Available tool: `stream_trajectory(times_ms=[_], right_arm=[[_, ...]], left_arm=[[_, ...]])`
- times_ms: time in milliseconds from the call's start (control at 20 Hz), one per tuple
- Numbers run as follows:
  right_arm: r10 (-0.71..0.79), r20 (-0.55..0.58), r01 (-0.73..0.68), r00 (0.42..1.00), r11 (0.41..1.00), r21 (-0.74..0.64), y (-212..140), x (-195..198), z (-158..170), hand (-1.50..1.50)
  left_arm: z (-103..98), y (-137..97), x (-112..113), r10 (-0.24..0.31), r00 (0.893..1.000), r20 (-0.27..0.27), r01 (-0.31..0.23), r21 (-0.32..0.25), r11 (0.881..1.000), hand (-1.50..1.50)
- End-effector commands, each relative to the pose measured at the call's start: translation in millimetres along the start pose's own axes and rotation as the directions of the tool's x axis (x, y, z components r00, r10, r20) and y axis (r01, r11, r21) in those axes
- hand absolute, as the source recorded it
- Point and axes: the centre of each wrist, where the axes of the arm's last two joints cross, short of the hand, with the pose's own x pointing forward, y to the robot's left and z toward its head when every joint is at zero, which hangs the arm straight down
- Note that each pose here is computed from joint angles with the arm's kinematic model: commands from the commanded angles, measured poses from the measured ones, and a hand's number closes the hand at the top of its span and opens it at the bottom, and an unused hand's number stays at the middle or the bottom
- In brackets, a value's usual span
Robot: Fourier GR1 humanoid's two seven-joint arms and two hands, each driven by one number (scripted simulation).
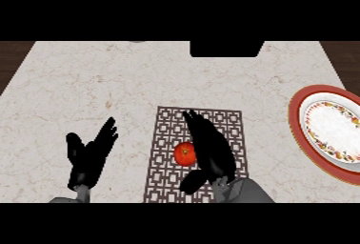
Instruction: Pick the tomato from the placemat and place it in the plate
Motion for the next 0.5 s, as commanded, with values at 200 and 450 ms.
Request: stream_trajectory(times_ms=[200, 450], right_arm=[[0.082, -0.063, -0.084, 0.995, 0.996, -0.019, 19.2, 5.7, -10.8, -1.50], [0.121, -0.105, -0.124, 0.987, 0.992, -0.023, 31.4, -1.6, -7.0, -1.50]], left_arm=[[16.0, -0.8, -4.8, 0.000, 1.000, 0.003, 0.000, 0.007, 1.000, 0.00], [6.0, -0.8, -13.4, -0.010, 1.000, -0.003, 0.010, 0.015, 1.000, 0.00]])
